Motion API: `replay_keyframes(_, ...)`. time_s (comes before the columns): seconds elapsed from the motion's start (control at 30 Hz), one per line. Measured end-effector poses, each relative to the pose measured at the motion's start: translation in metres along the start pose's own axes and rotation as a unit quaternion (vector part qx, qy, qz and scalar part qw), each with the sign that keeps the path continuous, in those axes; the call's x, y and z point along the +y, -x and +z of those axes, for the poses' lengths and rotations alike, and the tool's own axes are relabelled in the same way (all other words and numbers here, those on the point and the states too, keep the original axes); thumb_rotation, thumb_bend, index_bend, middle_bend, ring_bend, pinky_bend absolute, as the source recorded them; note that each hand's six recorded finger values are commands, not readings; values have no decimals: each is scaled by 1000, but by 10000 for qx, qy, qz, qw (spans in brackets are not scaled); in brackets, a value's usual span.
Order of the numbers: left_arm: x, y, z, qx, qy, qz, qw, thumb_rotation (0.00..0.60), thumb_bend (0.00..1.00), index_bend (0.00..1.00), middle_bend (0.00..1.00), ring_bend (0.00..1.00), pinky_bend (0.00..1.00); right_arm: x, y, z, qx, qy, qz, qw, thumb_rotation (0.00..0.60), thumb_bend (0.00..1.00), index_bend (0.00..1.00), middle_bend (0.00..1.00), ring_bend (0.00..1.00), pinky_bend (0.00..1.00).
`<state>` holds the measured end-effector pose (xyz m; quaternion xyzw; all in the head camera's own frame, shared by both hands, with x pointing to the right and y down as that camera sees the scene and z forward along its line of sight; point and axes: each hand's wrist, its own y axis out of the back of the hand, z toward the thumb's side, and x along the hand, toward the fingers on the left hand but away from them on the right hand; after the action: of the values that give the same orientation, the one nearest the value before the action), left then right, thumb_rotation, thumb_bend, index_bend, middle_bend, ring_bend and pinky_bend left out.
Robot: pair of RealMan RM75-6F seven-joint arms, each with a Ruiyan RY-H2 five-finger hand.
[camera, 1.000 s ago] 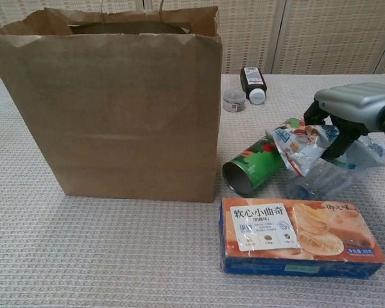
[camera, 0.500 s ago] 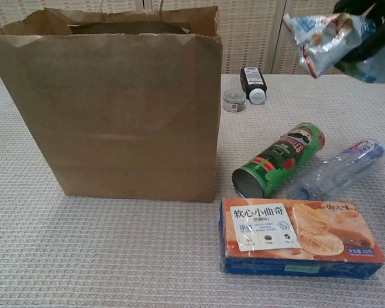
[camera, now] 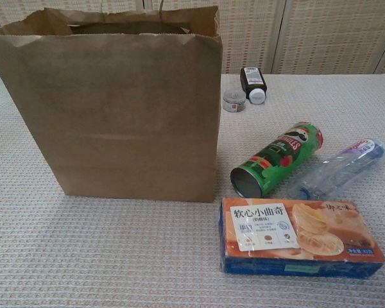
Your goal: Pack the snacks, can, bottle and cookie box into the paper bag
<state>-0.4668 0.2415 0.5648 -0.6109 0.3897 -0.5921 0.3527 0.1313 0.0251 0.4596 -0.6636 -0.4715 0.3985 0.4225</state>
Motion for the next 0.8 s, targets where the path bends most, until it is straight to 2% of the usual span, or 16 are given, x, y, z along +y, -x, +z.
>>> replay_keyframes(0.27, 0, 1, -2, -15, 38, -10, 10000, 600, 360, 38, 0, 0, 0, -33, 12, 76, 314, 20, 5, 9995, 600, 383, 769, 699, 696, 809)
replay_keyframes(0.37, 0, 2, -2, -15, 40, -14, 10000, 600, 360, 38, 0, 0, 0, -48, 15, 92, 266, -36, 1, 9996, 600, 383, 760, 699, 691, 808)
replay_keyframes(0.5, 0, 2, -3, -6, 46, -13, 10000, 600, 359, 38, 0, 0, 0, -62, 16, 99, 179, -168, 3, 9997, 600, 383, 734, 698, 665, 803)
replay_keyframes(0.57, 0, 3, -4, 2, 61, -12, 10000, 600, 359, 38, 0, 0, 0, -75, 15, 101, 157, -305, 95, 9994, 600, 383, 708, 699, 639, 800)
replay_keyframes(0.67, 1, 4, -4, 2, 73, -9, 10000, 600, 360, 38, 0, 0, 0, -95, 13, 103, 85, -513, 217, 9984, 600, 382, 578, 644, 530, 733)
replay_keyframes(0.73, 1, 4, -4, 6, 74, -9, 10000, 600, 360, 38, 0, 0, 0, -103, 11, 103, 27, -604, 355, 9975, 600, 382, 423, 518, 395, 624)
replay_keyframes(0.8, 1, 4, -4, 5, 73, -8, 10000, 600, 359, 38, 0, 0, 0, -106, 11, 103, -3, -672, 462, 9967, 600, 372, 310, 421, 299, 533)
